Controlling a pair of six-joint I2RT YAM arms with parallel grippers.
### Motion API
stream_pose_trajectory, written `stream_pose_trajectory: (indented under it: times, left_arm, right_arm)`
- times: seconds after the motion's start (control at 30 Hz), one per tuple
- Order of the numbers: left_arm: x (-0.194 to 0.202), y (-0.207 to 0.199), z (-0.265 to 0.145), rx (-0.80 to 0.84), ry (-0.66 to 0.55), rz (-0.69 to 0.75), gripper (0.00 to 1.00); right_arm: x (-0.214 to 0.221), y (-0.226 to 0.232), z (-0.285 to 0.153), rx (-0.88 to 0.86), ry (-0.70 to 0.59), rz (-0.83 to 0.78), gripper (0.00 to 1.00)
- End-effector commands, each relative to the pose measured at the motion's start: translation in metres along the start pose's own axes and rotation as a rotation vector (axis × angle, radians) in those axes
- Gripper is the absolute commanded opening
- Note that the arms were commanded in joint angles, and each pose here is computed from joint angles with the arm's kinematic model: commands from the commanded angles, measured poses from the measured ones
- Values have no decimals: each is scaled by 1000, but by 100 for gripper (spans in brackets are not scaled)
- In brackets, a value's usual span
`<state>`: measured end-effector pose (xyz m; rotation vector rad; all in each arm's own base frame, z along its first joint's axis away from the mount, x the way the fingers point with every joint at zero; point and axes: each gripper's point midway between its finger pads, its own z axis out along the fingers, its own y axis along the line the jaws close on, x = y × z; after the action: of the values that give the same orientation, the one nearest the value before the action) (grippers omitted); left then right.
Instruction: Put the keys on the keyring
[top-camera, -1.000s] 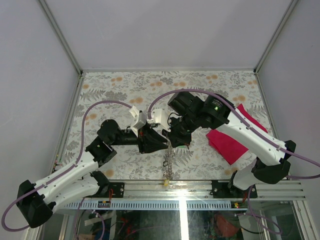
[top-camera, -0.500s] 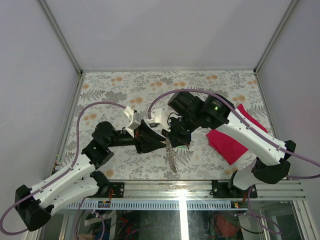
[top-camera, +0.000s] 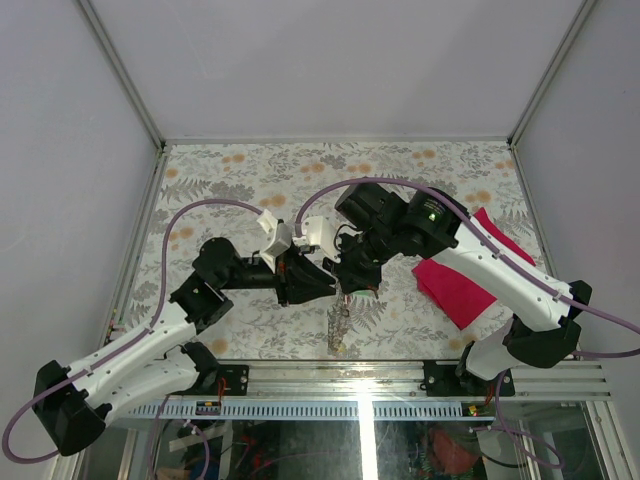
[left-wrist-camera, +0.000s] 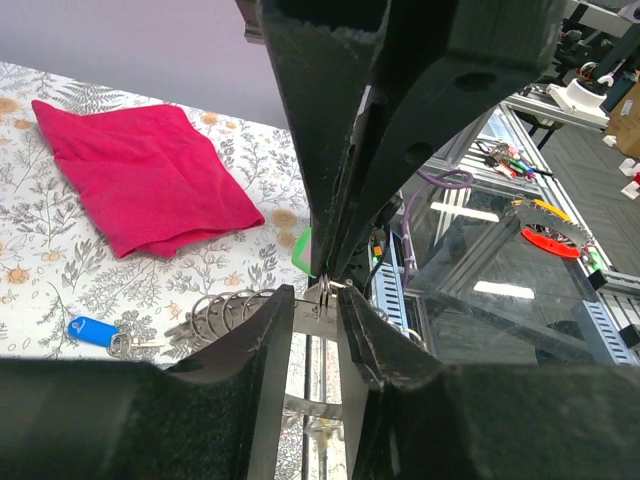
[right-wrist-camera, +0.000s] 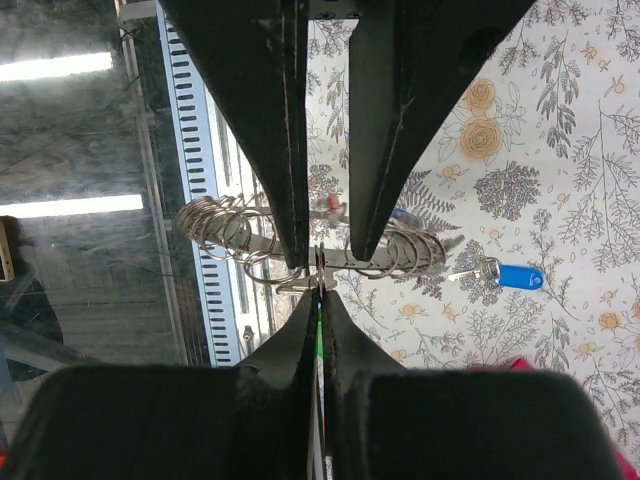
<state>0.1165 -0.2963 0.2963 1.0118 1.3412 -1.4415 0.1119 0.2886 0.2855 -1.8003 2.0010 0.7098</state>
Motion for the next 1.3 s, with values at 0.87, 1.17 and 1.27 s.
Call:
stream_pose_trajectory:
  times: [0.87,1.17,1.27]
  left_arm:
    - [-17,-13,5,66,-14,62,9]
    - [-15,-12,6,65,-3,60,13]
    - [-14,-12,6,63,-1,59,12]
  right_arm:
    - [-23,1,-8,22,-103,-16,0]
    - [-24,-2,-10,44,-113,-16,0]
    - [-24,-3,-10,53,-115,-15,0]
